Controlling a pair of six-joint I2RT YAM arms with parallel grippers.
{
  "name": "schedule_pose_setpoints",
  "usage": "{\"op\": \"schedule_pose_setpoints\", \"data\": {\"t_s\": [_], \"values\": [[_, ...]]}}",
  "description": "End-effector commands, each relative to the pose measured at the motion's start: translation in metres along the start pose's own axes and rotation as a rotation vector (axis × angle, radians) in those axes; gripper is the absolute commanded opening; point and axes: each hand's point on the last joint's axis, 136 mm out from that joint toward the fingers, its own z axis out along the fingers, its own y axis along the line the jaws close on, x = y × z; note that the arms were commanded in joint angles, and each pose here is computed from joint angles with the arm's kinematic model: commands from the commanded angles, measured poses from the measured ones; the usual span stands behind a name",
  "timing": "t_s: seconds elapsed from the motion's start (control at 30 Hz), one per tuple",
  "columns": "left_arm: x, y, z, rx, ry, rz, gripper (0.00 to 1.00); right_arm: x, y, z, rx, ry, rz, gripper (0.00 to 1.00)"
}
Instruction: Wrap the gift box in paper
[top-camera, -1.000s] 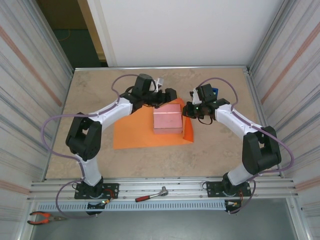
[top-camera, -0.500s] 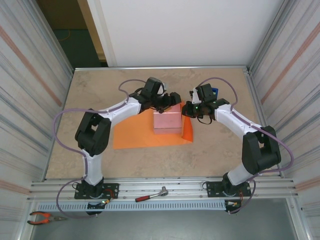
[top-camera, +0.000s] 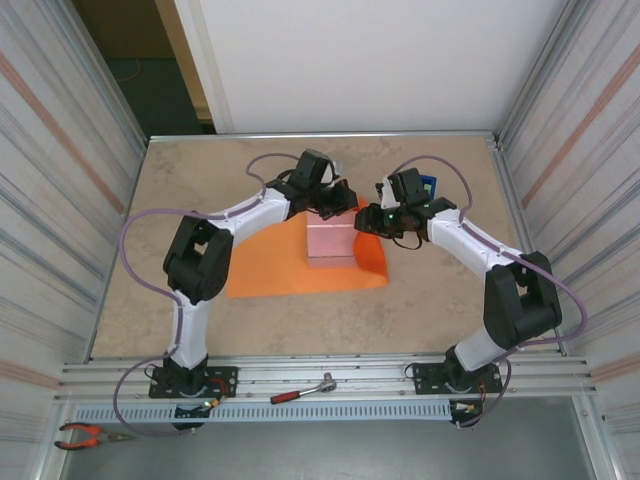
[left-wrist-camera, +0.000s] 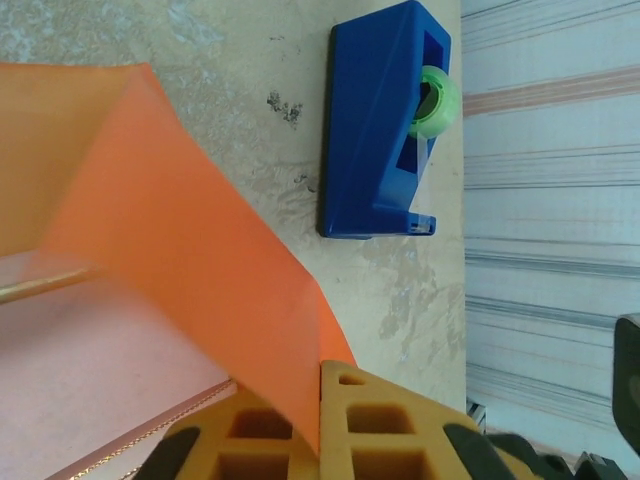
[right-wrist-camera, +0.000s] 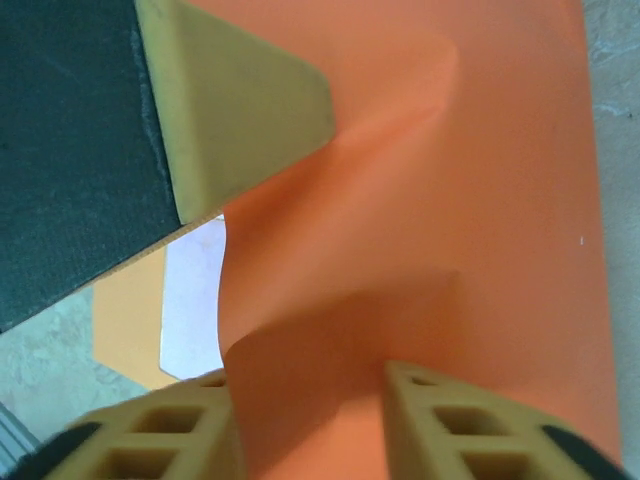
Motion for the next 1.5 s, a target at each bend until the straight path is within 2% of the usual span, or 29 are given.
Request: {"op": "schedule_pose_setpoints", "data": {"t_s": [0.0, 0.13, 0.27, 0.47, 0.67, 0.93, 1.3, 1.4, 1.47], "values": [[-0.013, -0.007, -0.015, 0.065, 0.0, 0.048, 0.0, -0.02, 0.015, -0.032, -0.085, -0.085, 0.03, 0.53], [-0.017, -0.003, -0.032, 0.094, -0.007, 0.099, 0.0, -0.032, 0.009, -0.048, -0.126, -0.129, 0.071, 0.56], [-0.012, 0.005, -0.042, 0.083, 0.002, 0.135, 0.0, -0.032, 0.004, -0.038, -0.121, -0.113, 0.082, 0.52], [-0.006, 0.021, -0.05, 0.042, 0.002, 0.195, 0.0, -0.025, 0.011, -0.01, -0.129, -0.061, 0.064, 0.34], [-0.019, 0.037, -0.055, 0.016, -0.025, 0.191, 0.0, -0.01, 0.024, 0.015, -0.126, -0.008, 0.028, 0.17], [-0.037, 0.051, -0.06, 0.035, -0.024, 0.168, 0.0, -0.003, 0.028, 0.027, -0.122, 0.008, 0.012, 0.16], [-0.03, 0.062, -0.062, 0.039, 0.013, 0.155, 0.05, 0.012, 0.035, 0.056, -0.123, 0.075, -0.023, 0.14], [-0.03, 0.061, -0.066, 0.037, 0.006, 0.154, 0.11, 0.02, 0.029, 0.066, -0.103, 0.102, -0.022, 0.12], [-0.032, 0.061, -0.071, 0.028, -0.011, 0.145, 0.21, 0.026, 0.024, 0.071, -0.09, 0.118, -0.016, 0.11]]}}
